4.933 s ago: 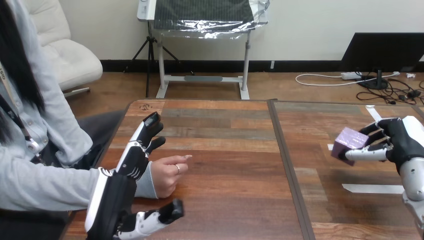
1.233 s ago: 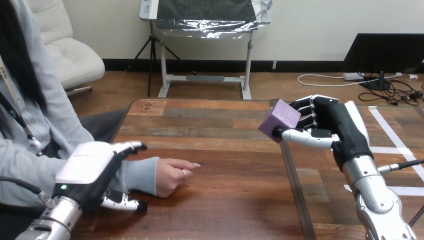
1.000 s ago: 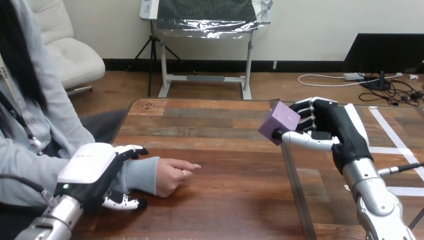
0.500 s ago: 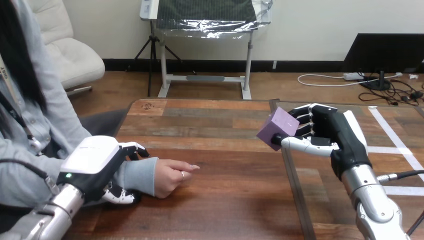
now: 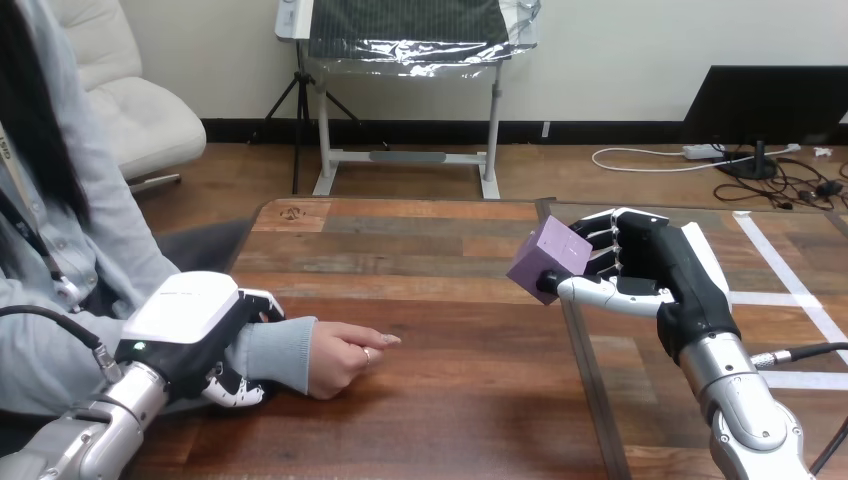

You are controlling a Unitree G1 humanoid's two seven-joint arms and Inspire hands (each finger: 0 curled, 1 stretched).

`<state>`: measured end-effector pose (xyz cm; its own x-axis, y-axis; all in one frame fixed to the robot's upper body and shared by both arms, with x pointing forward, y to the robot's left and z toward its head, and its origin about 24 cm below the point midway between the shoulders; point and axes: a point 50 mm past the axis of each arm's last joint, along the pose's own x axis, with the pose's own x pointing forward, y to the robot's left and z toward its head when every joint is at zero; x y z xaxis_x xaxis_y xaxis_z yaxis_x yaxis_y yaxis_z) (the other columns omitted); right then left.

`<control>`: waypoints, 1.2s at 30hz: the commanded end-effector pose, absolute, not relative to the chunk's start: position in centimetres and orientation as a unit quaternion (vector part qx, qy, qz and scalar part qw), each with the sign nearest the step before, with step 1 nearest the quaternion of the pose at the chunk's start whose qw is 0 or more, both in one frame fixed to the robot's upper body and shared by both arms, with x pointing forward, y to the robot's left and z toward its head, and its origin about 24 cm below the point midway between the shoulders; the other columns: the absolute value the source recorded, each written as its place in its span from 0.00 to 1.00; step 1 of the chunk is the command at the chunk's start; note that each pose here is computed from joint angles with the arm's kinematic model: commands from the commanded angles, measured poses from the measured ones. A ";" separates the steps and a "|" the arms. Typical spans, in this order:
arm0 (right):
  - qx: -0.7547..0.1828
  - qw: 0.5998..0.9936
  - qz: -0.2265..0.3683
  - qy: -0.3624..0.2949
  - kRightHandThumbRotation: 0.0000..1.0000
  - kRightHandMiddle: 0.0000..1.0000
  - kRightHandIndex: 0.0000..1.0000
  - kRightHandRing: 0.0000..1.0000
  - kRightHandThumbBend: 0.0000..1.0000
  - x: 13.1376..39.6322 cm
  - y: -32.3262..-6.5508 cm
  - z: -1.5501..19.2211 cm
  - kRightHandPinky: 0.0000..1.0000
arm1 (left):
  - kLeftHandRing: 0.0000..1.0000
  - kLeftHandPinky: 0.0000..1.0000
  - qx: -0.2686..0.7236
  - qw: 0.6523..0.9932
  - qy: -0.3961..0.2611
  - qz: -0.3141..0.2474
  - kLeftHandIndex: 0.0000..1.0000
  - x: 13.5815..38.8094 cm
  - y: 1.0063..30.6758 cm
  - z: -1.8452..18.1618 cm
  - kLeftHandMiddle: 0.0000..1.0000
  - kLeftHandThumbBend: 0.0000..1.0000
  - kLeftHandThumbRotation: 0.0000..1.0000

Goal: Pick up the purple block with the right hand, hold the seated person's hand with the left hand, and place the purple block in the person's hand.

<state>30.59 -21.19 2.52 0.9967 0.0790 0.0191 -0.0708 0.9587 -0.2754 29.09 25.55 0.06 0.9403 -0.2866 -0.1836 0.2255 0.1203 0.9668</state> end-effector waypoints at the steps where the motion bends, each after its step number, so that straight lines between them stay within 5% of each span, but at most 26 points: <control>1: -0.136 0.987 0.037 -0.075 0.00 0.47 0.50 0.40 0.75 31.5 -20.7 5.1 0.35 | 0.50 0.48 0.646 0.745 -0.032 -0.163 0.55 29.8 25.5 0.6 0.53 0.97 0.02; 12: -0.121 0.989 0.041 -0.067 0.00 0.48 0.50 0.40 0.75 31.4 -20.3 4.8 0.35 | 0.40 0.39 0.644 0.747 -0.046 -0.158 0.45 29.8 25.3 0.5 0.43 0.91 0.00; 36: -0.126 0.989 0.058 -0.058 0.00 0.49 0.50 0.43 0.75 31.6 -19.1 4.0 0.37 | 0.35 0.34 0.628 0.757 -0.093 -0.154 0.39 29.8 24.6 1.3 0.39 0.86 0.00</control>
